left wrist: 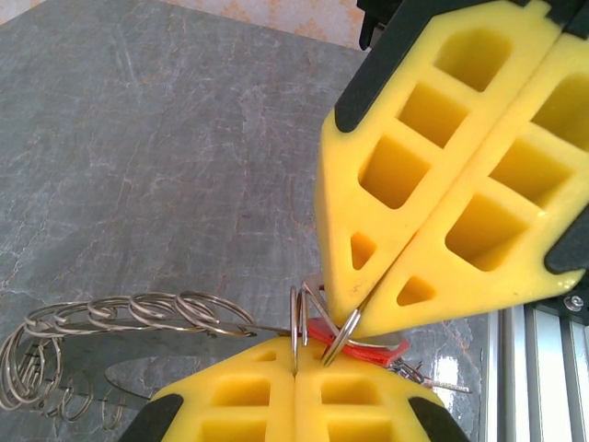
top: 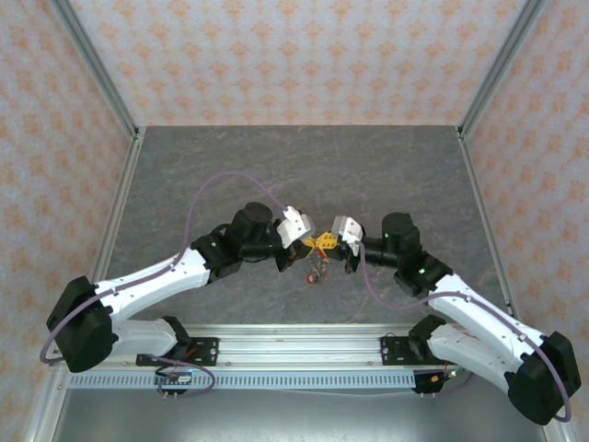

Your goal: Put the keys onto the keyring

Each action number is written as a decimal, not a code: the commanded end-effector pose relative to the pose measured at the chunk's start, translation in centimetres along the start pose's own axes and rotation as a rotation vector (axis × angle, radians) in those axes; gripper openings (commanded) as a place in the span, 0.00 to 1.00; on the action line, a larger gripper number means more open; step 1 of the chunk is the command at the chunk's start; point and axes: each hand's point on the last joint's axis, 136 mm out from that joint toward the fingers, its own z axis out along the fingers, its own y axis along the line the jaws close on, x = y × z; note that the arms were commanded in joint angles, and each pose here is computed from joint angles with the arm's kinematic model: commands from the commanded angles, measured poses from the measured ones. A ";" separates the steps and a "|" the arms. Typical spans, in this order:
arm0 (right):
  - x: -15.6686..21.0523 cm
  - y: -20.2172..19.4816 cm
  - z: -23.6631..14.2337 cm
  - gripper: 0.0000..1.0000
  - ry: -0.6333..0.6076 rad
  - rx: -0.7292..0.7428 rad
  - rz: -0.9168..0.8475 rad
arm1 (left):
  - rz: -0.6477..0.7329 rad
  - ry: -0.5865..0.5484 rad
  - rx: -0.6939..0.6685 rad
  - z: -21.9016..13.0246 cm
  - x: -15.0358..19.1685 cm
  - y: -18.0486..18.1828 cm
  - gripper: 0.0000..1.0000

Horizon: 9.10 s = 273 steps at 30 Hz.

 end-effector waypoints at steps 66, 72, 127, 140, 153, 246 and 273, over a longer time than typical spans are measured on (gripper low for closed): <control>1.6 -2.6 -0.4 0.11 0.098 0.236 -0.014 | 0.101 -0.054 0.055 -1.2 -3.4 -1.5 0.00; 4.1 -2.9 -1.3 0.11 0.223 0.271 -0.061 | 0.101 -0.048 0.054 -1.2 -3.1 -1.5 0.00; -0.3 0.4 -0.7 0.20 0.086 0.052 -0.072 | 0.132 0.007 0.135 -0.9 -2.7 -2.6 0.00; -0.5 0.8 -0.9 0.00 0.097 0.026 -0.070 | 0.143 0.029 0.082 -0.6 -1.8 -1.7 0.13; -0.8 1.6 -1.4 0.00 0.193 -0.048 -0.068 | 0.172 0.103 0.127 0.0 -1.0 -2.1 0.23; 5.2 0.8 -0.6 0.13 0.137 -0.013 0.114 | 0.152 0.030 0.187 1.2 -0.7 -3.0 0.00; 8.8 -0.7 -1.4 0.07 0.309 0.093 0.198 | 0.096 -0.039 0.168 0.6 -1.1 -2.2 0.00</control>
